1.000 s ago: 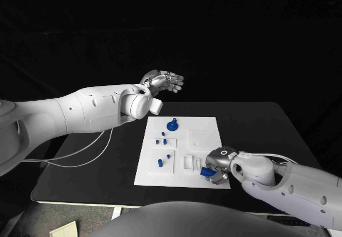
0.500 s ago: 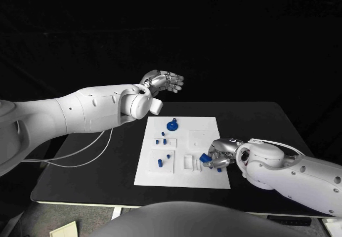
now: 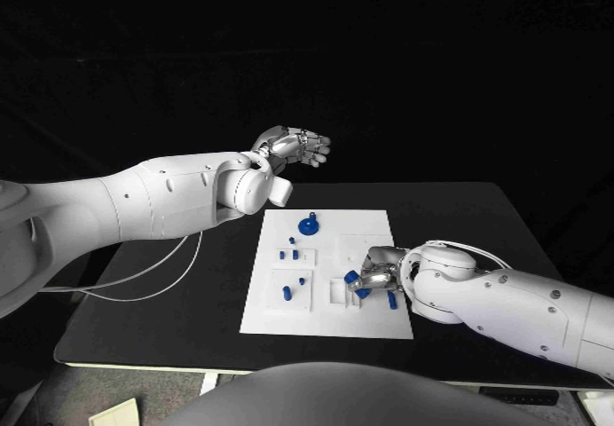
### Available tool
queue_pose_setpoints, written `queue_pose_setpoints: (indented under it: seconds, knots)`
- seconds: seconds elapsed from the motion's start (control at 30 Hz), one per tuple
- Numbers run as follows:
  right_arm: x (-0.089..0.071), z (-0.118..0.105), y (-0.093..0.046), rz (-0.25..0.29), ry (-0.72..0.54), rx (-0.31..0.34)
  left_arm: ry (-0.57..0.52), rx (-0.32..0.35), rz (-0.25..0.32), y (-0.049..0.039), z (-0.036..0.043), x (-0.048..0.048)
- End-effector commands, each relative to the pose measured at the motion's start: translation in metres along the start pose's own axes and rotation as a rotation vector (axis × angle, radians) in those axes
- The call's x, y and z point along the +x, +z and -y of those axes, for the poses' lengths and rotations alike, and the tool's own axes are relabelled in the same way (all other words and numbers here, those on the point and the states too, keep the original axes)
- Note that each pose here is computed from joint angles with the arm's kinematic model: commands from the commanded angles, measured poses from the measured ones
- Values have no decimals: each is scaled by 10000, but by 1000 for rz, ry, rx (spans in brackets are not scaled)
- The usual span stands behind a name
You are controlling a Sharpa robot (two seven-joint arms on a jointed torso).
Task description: Assemble the parts on the task board
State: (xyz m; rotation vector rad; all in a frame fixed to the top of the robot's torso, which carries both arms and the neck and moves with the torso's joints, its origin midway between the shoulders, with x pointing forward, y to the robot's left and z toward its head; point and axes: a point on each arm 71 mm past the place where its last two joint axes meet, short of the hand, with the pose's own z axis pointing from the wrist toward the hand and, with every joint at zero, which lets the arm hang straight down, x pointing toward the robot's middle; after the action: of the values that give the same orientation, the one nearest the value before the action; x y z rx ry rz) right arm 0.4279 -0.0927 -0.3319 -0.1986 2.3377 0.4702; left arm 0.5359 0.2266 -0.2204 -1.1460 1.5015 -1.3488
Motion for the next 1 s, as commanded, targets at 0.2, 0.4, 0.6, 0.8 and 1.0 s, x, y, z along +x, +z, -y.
queue_pose_setpoints:
  seconds: [0.2,0.4,0.6,0.8,1.0]
  knots:
    - [149,-22,96,-83,3,50,-7,6,-17,7,12,29]
    - [196,-101,142,-84,1,41,-7,6,-18,9,12,35]
    - [174,-94,172,-48,0,47,-7,5,-18,9,12,36]
    - [174,-126,180,-50,-6,42,-7,5,-19,9,13,38]
    - [172,-170,213,-50,-4,37,-7,5,-21,11,14,48]
